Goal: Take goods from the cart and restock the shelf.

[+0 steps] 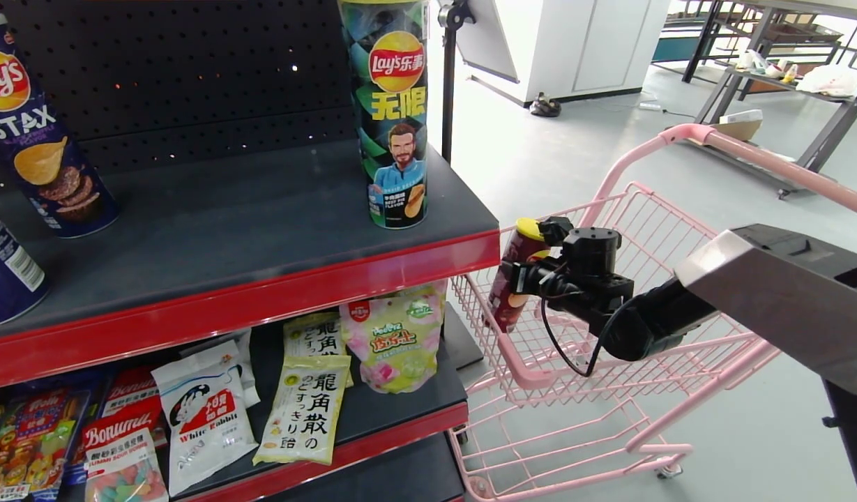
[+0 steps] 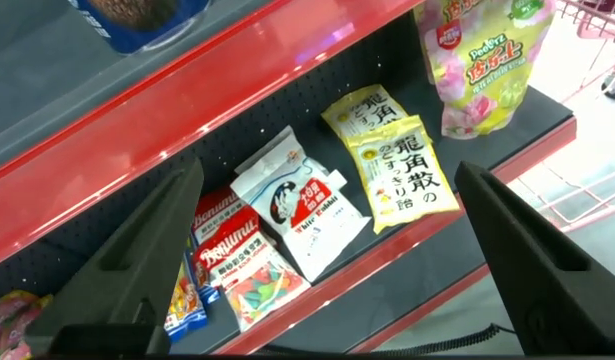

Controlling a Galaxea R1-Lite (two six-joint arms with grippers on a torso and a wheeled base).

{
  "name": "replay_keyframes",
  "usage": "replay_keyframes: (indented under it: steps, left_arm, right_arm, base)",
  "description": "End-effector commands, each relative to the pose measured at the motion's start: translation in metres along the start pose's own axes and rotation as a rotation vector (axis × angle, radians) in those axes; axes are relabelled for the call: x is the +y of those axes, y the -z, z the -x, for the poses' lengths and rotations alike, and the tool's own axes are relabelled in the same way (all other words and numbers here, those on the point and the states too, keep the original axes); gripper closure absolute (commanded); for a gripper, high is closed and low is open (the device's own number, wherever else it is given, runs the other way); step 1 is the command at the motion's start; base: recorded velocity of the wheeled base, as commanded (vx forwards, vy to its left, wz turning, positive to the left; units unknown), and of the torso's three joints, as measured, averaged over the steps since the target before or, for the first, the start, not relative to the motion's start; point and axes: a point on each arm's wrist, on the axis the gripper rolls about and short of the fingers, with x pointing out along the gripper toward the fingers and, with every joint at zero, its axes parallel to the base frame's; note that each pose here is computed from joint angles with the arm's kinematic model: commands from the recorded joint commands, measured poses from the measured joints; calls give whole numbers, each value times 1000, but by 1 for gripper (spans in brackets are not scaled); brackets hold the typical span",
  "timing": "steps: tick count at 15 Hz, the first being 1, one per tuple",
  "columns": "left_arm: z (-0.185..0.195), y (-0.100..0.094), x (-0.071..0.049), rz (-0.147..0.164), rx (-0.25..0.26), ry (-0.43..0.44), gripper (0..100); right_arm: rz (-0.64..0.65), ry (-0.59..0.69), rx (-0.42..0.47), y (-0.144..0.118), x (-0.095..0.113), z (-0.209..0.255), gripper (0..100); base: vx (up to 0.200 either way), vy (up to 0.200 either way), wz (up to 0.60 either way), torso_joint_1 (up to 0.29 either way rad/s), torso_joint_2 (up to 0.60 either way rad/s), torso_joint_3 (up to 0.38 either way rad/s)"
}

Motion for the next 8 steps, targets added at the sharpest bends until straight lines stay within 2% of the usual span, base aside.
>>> replay_keyframes:
  steps: [1, 3, 5, 8]
  left_arm:
    - [0, 1, 0, 0, 4, 1, 0]
    - [-1, 1, 0, 16, 2, 5, 0]
    - [-1, 1, -1, 19, 3, 7, 0]
    - [-1, 1, -1, 20, 2, 10, 0]
  right_arm:
    - [16, 3, -38, -57, 7, 58, 100]
    - [59, 22, -76, -89, 3, 96, 100]
    - [115, 45, -84, -109, -6, 135, 100]
    - [125, 28, -61, -112, 5, 200, 100]
  base:
    - [0, 0, 0, 0, 0, 0]
    - [0, 0, 0, 0, 0, 0]
    - [0, 0, 0, 0, 0, 0]
    - [0, 0, 0, 0, 0, 0]
